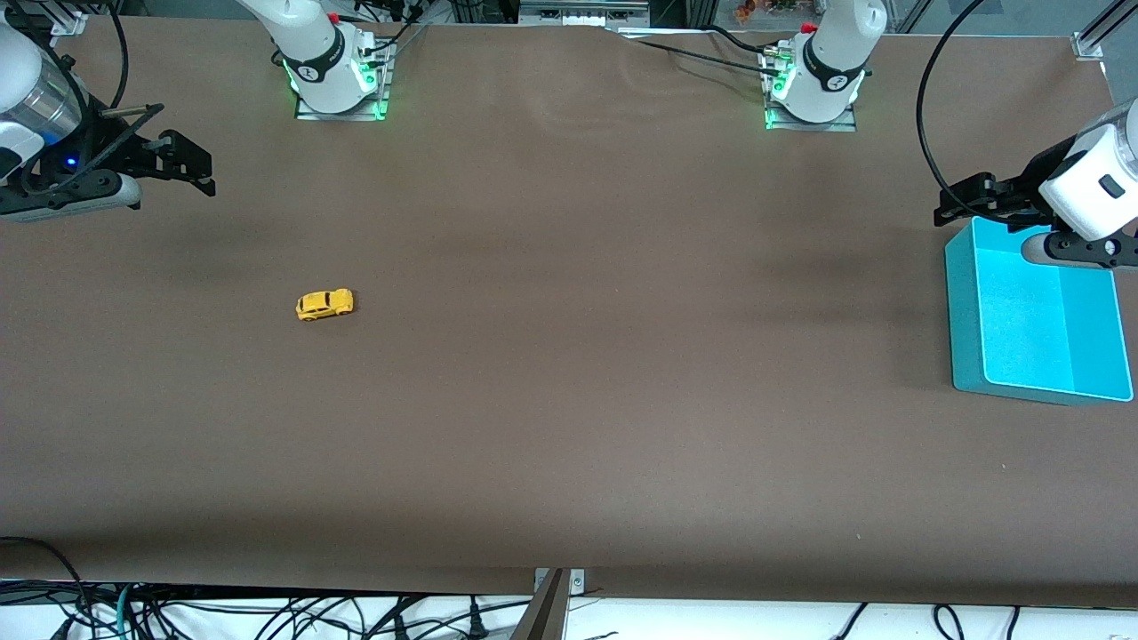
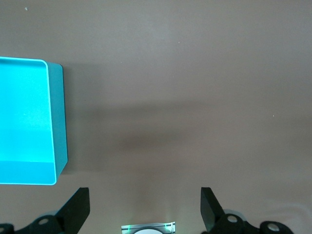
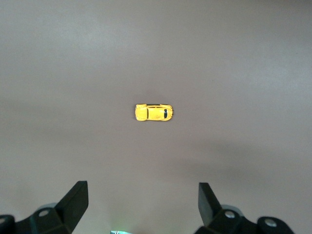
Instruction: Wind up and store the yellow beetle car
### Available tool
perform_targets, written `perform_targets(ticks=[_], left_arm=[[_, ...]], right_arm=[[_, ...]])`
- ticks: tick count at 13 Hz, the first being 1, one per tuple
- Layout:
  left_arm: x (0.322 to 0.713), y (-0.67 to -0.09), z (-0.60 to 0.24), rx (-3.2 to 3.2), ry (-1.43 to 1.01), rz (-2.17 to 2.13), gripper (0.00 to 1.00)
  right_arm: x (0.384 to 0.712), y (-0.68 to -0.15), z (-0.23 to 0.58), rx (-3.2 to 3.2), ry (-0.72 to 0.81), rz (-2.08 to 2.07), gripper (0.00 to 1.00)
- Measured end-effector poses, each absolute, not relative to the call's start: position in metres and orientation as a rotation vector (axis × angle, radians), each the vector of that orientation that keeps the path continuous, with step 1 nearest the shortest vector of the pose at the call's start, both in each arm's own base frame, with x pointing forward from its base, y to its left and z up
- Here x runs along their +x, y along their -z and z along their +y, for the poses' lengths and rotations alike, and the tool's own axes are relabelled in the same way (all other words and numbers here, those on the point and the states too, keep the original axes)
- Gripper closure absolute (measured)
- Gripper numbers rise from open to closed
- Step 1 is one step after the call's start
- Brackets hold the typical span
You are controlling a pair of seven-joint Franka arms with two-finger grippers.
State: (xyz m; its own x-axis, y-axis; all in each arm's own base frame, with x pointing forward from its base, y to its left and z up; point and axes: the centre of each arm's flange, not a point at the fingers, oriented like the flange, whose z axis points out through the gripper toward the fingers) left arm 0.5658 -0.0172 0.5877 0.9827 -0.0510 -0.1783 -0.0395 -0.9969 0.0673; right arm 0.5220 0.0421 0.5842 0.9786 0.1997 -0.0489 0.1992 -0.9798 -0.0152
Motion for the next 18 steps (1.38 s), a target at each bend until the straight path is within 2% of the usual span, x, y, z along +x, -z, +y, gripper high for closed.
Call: perform_targets(ticks=[18], left_arm=[[0.566, -0.588, -0.017, 3.065, 0.277, -0.07, 0.0]], right_arm=[[0.52, -0.573, 0.042, -3.108, -0.114, -0.356, 0.0]])
